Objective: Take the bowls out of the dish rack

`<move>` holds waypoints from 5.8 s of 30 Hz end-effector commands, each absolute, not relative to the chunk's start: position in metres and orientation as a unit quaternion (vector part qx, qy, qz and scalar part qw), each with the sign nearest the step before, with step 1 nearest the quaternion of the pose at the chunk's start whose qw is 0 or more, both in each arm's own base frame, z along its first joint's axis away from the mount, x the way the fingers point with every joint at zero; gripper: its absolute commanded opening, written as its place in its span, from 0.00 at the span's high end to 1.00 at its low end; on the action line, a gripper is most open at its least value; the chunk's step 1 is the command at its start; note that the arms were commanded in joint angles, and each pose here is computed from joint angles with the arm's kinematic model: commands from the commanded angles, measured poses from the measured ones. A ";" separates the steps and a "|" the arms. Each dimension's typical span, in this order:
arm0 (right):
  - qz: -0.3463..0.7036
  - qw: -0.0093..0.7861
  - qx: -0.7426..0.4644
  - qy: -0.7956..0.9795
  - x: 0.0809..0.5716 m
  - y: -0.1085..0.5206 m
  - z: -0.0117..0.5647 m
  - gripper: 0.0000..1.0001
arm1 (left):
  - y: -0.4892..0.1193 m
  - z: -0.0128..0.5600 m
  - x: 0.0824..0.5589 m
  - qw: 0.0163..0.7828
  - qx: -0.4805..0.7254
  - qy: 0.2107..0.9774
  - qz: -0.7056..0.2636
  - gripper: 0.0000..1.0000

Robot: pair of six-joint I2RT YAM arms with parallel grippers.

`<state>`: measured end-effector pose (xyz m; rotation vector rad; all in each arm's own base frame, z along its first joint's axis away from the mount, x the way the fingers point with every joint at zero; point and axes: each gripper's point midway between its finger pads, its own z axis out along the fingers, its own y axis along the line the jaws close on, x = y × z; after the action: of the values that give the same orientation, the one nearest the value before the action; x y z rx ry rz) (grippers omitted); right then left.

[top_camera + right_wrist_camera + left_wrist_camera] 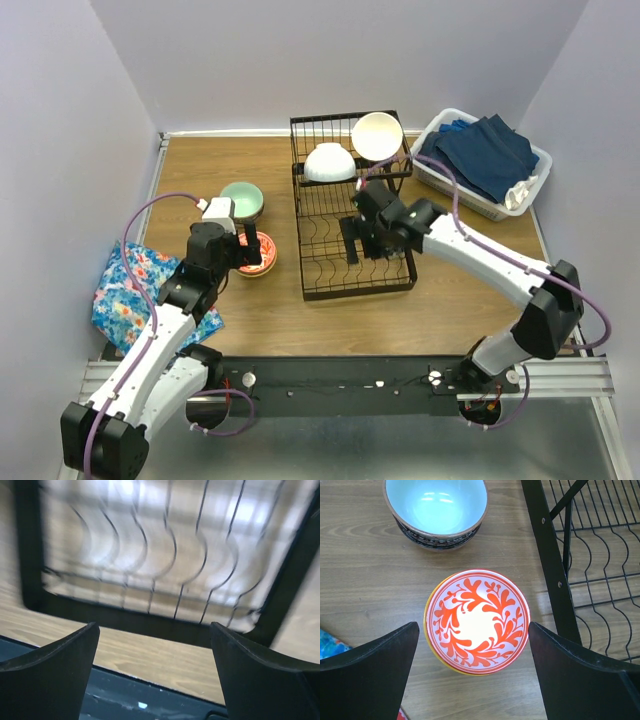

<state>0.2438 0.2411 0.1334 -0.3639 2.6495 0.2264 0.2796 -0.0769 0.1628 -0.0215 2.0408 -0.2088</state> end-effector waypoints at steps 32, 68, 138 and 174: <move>0.034 0.575 -0.278 0.769 0.534 0.184 0.350 0.22 | -0.069 0.170 0.266 0.532 -0.018 0.843 -0.083 0.01; -0.010 0.561 -0.379 0.736 0.544 0.206 0.321 0.97 | -0.068 0.169 0.271 0.530 -0.011 0.845 -0.073 0.01; 0.055 0.519 0.406 0.750 0.326 -0.063 0.102 0.97 | -0.069 0.173 0.273 0.537 -0.026 0.839 -0.080 0.01; 0.049 0.580 0.136 0.802 0.343 -0.032 0.228 0.09 | -0.071 0.168 0.274 0.530 -0.023 0.844 -0.082 0.01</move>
<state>0.3303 -0.0583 0.1856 0.6139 1.8842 0.0345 0.2710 -0.0691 0.1643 -0.0552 2.0343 -0.1889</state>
